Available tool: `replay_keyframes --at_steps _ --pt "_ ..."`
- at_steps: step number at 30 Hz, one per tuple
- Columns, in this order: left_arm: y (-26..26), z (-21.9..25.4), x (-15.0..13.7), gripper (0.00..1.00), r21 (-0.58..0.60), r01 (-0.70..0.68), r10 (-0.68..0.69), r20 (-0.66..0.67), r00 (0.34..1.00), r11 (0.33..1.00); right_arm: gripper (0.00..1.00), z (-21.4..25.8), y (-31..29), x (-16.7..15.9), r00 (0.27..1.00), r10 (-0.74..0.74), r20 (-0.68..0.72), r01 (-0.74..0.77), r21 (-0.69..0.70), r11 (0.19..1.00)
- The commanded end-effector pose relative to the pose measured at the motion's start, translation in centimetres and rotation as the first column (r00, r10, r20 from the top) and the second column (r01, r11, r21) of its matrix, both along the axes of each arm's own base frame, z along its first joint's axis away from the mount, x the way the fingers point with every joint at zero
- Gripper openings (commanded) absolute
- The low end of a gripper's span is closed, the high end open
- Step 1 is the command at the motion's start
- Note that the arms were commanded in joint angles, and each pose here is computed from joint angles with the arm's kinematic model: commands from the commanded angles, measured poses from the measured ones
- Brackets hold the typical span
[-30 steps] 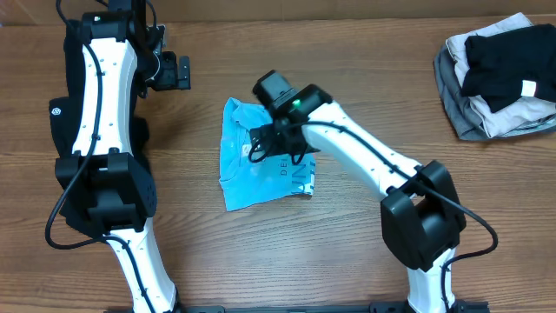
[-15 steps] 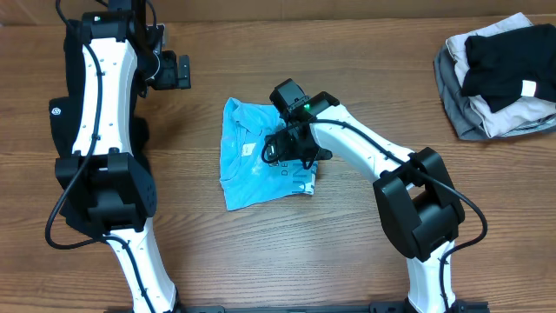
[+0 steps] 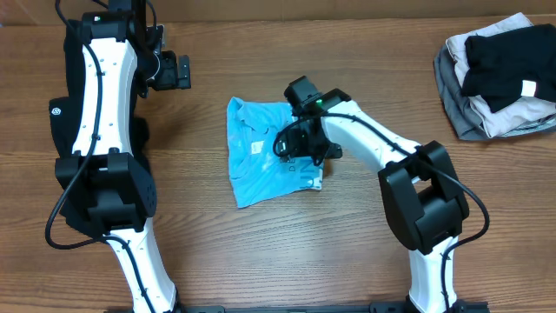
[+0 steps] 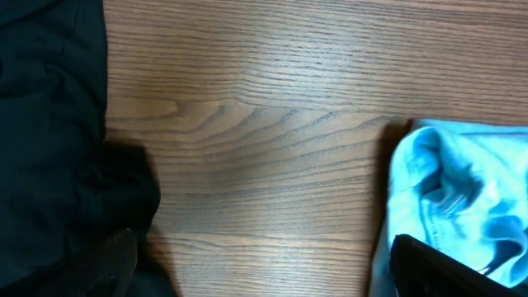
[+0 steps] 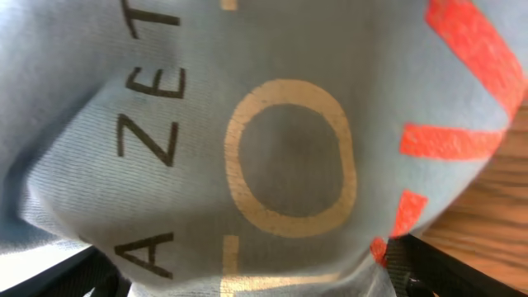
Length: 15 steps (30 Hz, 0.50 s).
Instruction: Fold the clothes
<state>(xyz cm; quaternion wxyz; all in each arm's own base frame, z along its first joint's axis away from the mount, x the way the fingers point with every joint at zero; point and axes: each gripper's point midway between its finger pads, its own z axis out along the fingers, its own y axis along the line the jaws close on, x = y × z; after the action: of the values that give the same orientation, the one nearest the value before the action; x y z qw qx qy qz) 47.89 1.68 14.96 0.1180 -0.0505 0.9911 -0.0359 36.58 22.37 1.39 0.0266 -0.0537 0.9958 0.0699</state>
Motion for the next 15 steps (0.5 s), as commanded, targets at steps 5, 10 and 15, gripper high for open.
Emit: replay_keyframes --at_steps 5,10,15 --pt "0.1 1.1 0.3 1.0 -0.005 -0.009 0.01 0.031 0.999 1.0 0.99 -1.1 -2.6 0.3 0.999 -0.036 -0.034 0.034 -0.033 0.999" --pt "0.1 1.1 0.3 1.0 -0.005 -0.01 0.01 0.032 0.999 1.0 0.96 -0.9 -1.8 -0.1 0.998 -0.031 -0.058 0.032 0.011 0.999" --pt "0.1 1.1 0.3 1.0 -0.005 -0.01 0.01 0.032 0.999 1.0 0.96 1.1 -1.0 0.0 0.999 -0.025 -0.04 0.028 0.066 0.997"
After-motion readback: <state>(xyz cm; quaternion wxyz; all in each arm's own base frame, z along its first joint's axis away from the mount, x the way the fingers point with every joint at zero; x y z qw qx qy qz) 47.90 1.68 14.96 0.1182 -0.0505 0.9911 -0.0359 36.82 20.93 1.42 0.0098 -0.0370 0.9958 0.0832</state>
